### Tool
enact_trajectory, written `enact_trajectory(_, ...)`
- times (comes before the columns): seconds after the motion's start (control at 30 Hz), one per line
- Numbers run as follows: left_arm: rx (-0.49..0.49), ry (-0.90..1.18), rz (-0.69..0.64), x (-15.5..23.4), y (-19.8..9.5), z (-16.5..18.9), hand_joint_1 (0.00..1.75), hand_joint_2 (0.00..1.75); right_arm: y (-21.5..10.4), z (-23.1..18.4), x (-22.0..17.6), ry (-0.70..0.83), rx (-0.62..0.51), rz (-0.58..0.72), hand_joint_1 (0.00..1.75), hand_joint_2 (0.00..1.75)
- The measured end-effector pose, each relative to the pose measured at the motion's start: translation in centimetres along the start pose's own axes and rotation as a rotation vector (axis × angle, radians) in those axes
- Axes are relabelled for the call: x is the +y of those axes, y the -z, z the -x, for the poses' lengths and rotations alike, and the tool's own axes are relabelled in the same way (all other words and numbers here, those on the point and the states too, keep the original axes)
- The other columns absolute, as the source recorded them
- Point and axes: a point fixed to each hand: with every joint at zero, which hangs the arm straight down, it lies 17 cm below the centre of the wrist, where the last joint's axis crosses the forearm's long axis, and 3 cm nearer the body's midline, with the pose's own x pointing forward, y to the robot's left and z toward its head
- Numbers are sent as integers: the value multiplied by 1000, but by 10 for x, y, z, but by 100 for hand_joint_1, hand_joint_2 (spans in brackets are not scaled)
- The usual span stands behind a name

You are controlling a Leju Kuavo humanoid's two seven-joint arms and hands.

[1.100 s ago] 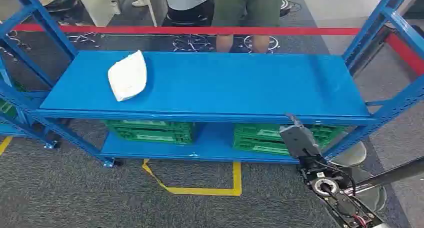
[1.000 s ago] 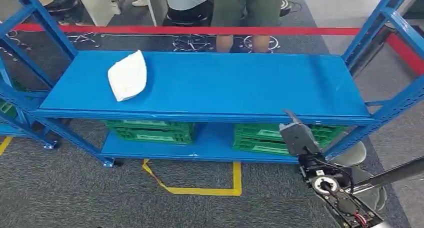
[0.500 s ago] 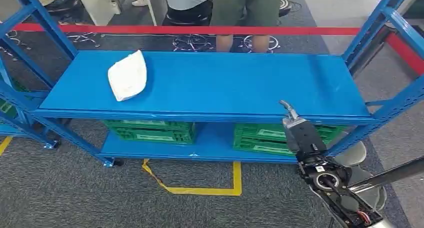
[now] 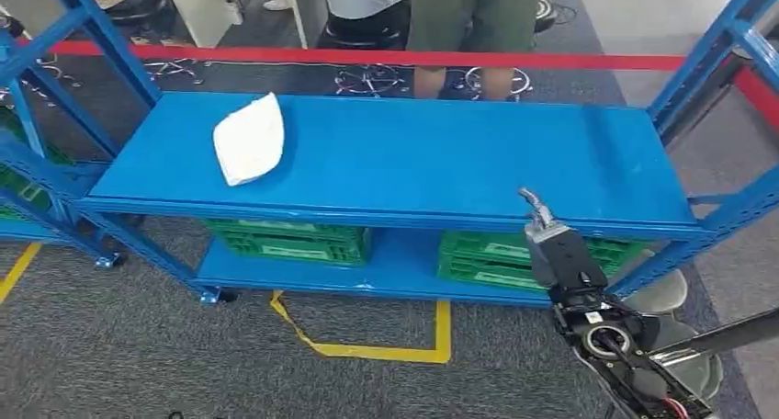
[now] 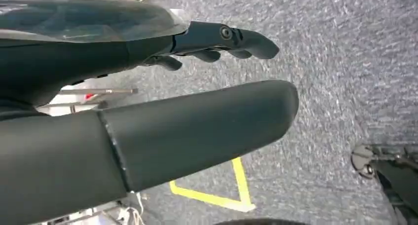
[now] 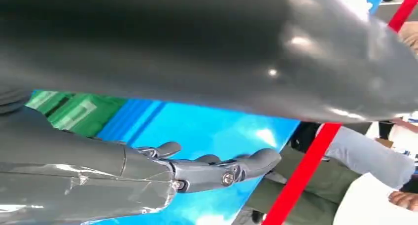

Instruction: Take the parts from the cabinet and place them on the table.

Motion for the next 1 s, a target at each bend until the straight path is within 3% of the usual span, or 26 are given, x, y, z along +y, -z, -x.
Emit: enact_trajectory(1.0, -3, 5, 1, 0, 0, 1, 0, 0, -4, 0, 9, -26, 0, -35, 0, 0)
